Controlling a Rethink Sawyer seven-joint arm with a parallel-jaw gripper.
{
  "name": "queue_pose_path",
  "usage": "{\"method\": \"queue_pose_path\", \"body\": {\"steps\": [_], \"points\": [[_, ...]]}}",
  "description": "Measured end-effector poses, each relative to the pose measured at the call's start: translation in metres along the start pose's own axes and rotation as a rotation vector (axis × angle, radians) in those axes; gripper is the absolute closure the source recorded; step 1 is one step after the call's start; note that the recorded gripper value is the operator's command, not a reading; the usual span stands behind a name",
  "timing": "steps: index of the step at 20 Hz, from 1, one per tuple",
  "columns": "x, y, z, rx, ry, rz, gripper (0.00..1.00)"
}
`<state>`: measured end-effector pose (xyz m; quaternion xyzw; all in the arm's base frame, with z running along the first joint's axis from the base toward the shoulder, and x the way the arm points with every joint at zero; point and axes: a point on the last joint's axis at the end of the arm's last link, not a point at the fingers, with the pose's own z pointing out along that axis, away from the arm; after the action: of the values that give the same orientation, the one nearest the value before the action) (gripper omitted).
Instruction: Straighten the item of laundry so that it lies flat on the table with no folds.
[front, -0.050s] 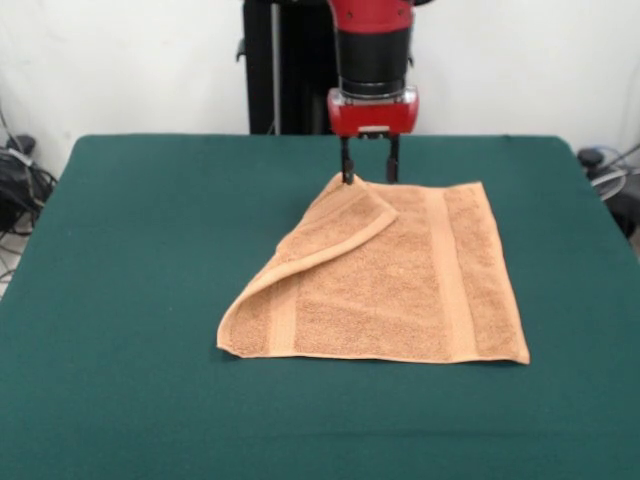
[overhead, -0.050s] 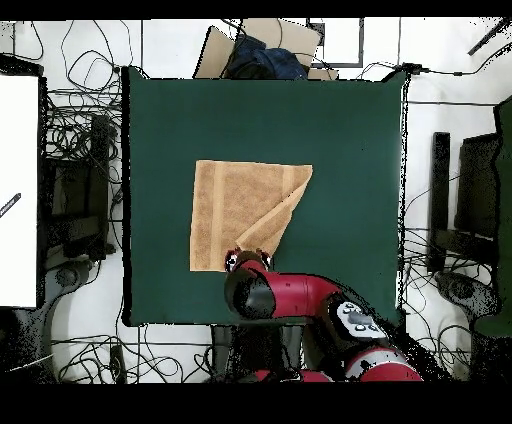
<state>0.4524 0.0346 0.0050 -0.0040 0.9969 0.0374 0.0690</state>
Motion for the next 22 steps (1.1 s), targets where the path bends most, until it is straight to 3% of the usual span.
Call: {"method": "queue_pose_path", "body": {"steps": [9, 22], "points": [[0.007, 0.011, 0.01, 0.002, 0.021, -0.027, 0.0], [0.022, -0.002, 0.034, -0.018, 0.072, 0.022, 0.0]]}}
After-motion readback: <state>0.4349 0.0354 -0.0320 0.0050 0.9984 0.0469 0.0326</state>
